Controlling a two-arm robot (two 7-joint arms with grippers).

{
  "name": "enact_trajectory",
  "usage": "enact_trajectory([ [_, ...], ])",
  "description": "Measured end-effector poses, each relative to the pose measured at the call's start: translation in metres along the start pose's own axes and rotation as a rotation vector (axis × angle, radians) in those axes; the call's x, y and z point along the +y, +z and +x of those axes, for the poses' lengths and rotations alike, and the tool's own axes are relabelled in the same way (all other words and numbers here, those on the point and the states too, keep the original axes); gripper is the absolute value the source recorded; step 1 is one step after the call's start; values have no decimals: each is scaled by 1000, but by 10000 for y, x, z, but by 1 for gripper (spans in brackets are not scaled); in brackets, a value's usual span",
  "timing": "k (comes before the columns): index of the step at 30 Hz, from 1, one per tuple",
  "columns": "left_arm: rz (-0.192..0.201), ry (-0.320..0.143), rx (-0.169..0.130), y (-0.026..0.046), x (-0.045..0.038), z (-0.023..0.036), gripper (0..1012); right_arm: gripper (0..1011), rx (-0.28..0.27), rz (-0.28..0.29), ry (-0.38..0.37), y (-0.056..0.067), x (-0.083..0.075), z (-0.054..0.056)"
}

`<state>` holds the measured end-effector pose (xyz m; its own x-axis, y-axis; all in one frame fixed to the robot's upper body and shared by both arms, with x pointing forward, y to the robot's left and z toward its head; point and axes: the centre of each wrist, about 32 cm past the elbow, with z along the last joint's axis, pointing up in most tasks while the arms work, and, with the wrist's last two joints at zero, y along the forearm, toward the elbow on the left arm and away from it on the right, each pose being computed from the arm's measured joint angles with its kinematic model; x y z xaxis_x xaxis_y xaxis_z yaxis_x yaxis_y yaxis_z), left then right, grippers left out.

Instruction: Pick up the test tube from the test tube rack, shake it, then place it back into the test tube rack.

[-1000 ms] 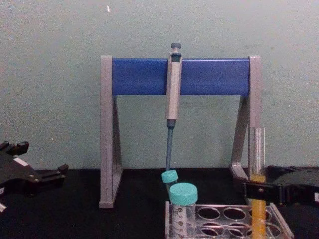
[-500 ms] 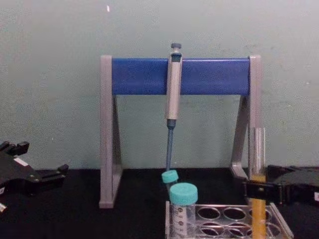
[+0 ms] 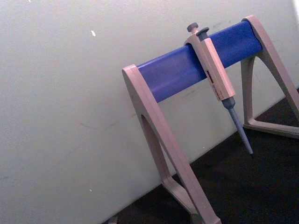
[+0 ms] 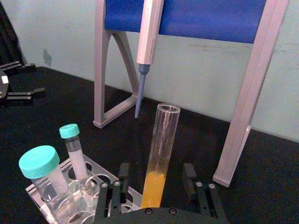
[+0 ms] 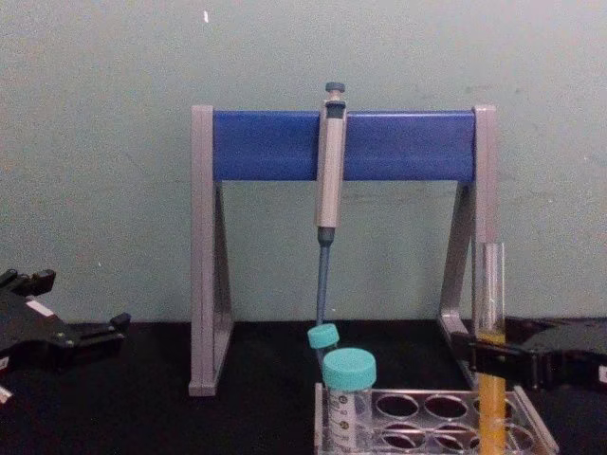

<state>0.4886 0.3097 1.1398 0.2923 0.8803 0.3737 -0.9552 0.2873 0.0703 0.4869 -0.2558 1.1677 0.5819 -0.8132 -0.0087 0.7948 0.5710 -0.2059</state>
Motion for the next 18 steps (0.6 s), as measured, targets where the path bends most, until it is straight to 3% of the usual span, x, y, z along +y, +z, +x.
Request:
enact_trajectory([
  [2, 0, 0, 0, 0, 0, 0, 1001, 682, 0, 0, 0, 0, 0, -1],
  [8, 0, 0, 0, 0, 0, 0, 1001, 530, 0, 0, -1, 0, 0, -1],
  [15, 0, 0, 0, 0, 0, 0, 1001, 260, 0, 1, -1, 0, 0, -1],
  [18, 0, 0, 0, 0, 0, 0, 1001, 234, 0, 2, 0, 0, 0, -1],
])
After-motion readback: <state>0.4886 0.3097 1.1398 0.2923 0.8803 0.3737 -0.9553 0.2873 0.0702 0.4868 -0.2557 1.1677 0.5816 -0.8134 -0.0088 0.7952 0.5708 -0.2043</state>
